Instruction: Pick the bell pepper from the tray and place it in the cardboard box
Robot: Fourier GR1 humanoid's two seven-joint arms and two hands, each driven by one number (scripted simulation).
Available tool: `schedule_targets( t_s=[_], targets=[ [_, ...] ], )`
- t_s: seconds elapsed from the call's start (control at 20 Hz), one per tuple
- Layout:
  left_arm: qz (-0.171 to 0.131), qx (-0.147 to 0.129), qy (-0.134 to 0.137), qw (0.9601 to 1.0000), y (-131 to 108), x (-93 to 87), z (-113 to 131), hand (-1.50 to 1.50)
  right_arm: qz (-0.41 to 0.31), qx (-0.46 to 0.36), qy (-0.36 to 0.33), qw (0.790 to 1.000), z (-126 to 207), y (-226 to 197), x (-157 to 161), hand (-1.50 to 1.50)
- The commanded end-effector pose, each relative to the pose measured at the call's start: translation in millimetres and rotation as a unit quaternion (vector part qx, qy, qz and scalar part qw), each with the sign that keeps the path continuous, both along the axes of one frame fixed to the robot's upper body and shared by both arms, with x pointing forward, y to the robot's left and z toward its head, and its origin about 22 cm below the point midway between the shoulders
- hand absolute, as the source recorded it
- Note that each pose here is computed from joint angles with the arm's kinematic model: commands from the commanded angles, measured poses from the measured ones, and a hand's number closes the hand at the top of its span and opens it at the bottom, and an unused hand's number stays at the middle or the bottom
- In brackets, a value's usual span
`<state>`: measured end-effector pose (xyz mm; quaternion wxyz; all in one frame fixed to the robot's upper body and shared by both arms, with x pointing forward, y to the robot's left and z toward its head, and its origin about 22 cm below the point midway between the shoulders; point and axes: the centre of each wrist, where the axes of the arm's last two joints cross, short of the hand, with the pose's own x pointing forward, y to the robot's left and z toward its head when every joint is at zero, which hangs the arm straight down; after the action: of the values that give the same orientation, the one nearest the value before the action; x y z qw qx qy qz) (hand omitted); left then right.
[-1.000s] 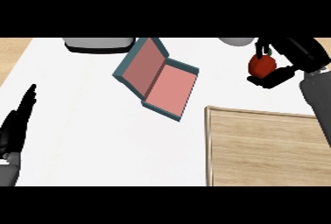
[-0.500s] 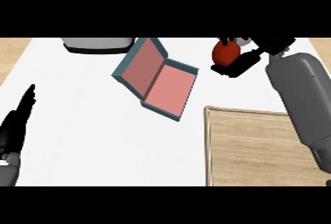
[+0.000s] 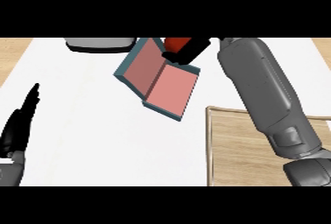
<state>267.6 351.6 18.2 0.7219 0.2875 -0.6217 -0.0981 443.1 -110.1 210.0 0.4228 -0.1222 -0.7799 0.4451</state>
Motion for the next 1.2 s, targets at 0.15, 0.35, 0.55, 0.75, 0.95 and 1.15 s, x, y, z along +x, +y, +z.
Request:
schedule_targets(
  t_s=[0.15, 0.35, 0.55, 0.75, 0.95, 1.15],
  targets=[
    [-0.010, -0.002, -0.007, 0.9999, -1, -10.0, -3, 0.00, 0.002, 0.001, 0.049, 0.999, -7, 52, 8, 1.50],
    [-0.020, 0.003, -0.012, 0.9997, -9, 4.8, 7, 0.00, -0.015, -0.014, 0.050, 0.999, -18, 73, 10, 1.50],
    [-0.034, 0.001, -0.013, 0.9993, -20, 3.6, 3, 0.00, -0.042, -0.049, 0.041, 0.997, -33, 75, 11, 1.50],
    [-0.042, 0.012, -0.017, 0.9989, -28, 21.2, 13, 0.00, -0.093, -0.022, 0.111, 0.989, -55, 67, 12, -1.50],
    [-0.046, 0.006, -0.018, 0.9988, -27, 28.1, 10, 0.00, -0.091, -0.015, 0.142, 0.986, -72, 61, 12, -1.50],
    [-0.047, 0.003, -0.014, 0.9988, -22, 16.1, 1, 0.00, -0.073, 0.022, 0.136, 0.988, -67, 62, 13, -1.50]
  ],
)
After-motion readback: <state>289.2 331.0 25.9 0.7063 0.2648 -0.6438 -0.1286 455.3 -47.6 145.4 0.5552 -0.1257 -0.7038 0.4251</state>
